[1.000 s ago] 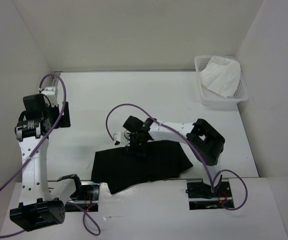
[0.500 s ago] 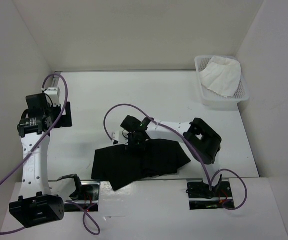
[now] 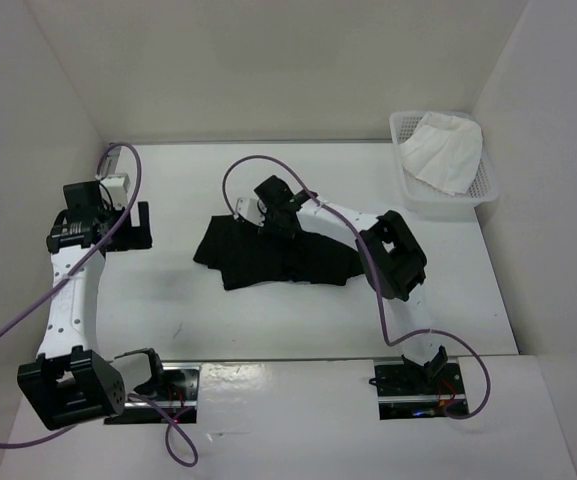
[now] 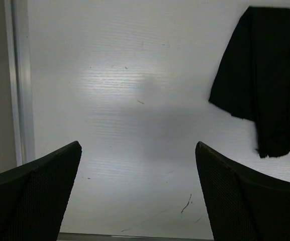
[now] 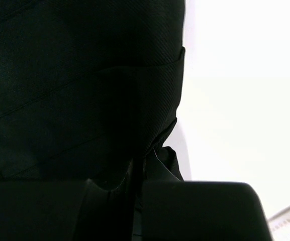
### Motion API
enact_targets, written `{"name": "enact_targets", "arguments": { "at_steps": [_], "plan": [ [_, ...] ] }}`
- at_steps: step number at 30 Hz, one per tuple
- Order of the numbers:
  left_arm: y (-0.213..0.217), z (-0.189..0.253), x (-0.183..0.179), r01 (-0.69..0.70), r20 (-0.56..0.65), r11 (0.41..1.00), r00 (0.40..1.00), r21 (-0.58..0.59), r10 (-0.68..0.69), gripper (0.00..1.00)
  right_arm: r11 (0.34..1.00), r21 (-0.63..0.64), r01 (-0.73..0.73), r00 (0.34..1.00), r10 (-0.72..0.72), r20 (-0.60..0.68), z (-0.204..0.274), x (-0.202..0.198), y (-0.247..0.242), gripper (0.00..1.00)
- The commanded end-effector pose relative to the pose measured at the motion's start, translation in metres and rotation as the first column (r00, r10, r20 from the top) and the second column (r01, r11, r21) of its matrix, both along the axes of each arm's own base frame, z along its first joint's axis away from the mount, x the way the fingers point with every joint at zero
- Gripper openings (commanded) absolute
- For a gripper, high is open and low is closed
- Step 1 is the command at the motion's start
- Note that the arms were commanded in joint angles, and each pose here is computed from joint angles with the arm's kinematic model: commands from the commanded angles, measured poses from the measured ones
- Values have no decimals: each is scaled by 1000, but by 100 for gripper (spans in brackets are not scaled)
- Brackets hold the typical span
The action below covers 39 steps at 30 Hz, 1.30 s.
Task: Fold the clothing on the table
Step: Fold the skirt
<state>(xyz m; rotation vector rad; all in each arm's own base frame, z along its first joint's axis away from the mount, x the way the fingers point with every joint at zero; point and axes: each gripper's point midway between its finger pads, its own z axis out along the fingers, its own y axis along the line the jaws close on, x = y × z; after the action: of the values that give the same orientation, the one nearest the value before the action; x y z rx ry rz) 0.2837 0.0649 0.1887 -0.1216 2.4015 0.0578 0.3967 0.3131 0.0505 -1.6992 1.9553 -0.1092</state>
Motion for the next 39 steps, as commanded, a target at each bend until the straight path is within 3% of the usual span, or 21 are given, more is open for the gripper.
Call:
{"name": "enact_targets", "arguments": {
  "at_steps": [1, 6, 9, 10, 12, 13, 16, 20, 24, 25, 26, 27, 28, 32, 39],
  "plan": [
    [-6, -3, 16, 55, 37, 998, 998, -19, -54, 100, 1000, 16, 3, 995, -4, 96, 14, 34, 8, 0],
    [-8, -5, 21, 65, 32, 998, 997, -20, -65, 100, 1000, 23, 20, 992, -23, 123, 14, 53, 7, 0],
    [-10, -1, 23, 73, 44, 997, 996, -25, -72, 100, 998, 42, 39, 989, -45, 144, 21, 58, 10, 29],
    [-13, -1, 24, 82, 44, 996, 996, -25, -81, 100, 997, 72, 41, 987, -52, 151, 31, 60, 14, 64],
    [-16, -3, 25, 97, 40, 994, 995, -42, -95, 100, 991, 122, 59, 984, -78, 158, 48, 61, 19, 72],
    [-16, -3, 25, 103, 40, 994, 994, -36, -102, 100, 986, 155, 59, 982, -86, 169, 67, 62, 23, 83],
    [-28, 3, 33, 152, 67, 987, 987, -54, -148, 100, 969, 223, 109, 974, -149, 172, 102, 64, 21, 92],
    [-45, 6, 55, 245, 105, 969, 965, -32, -241, 100, 902, 386, 191, 958, -258, 128, 173, 61, -6, 98],
    [-66, 5, 92, 360, 125, 933, 927, -20, -355, 100, 821, 485, 300, 927, -371, 55, 208, 49, -63, 98],
    [-69, 2, 100, 385, 115, 923, 918, -19, -380, 100, 819, 460, 343, 918, -396, 21, 188, 41, -79, 98],
    [-73, -20, 113, 398, 69, 916, 916, -53, -394, 100, 796, 480, 369, 901, -433, 25, 191, 42, -97, 98],
    [-72, -14, 129, 399, 82, 916, 915, -46, -395, 100, 779, 512, 362, 892, -450, 54, 210, 31, -112, 98],
    [-78, -39, 138, 422, 23, 903, 907, -86, -421, 100, 778, 485, 400, 884, -467, 21, 188, 19, -125, 98],
    [-86, -59, 169, 480, 33, 868, 876, -124, -480, 100, 723, 503, 473, 837, -547, -1, 187, -7, -175, 99],
    [-109, -85, 188, 569, 28, 804, 819, -174, -574, 98, 679, 552, 483, 823, -567, -23, 198, -42, -195, 99]
  ]
}}
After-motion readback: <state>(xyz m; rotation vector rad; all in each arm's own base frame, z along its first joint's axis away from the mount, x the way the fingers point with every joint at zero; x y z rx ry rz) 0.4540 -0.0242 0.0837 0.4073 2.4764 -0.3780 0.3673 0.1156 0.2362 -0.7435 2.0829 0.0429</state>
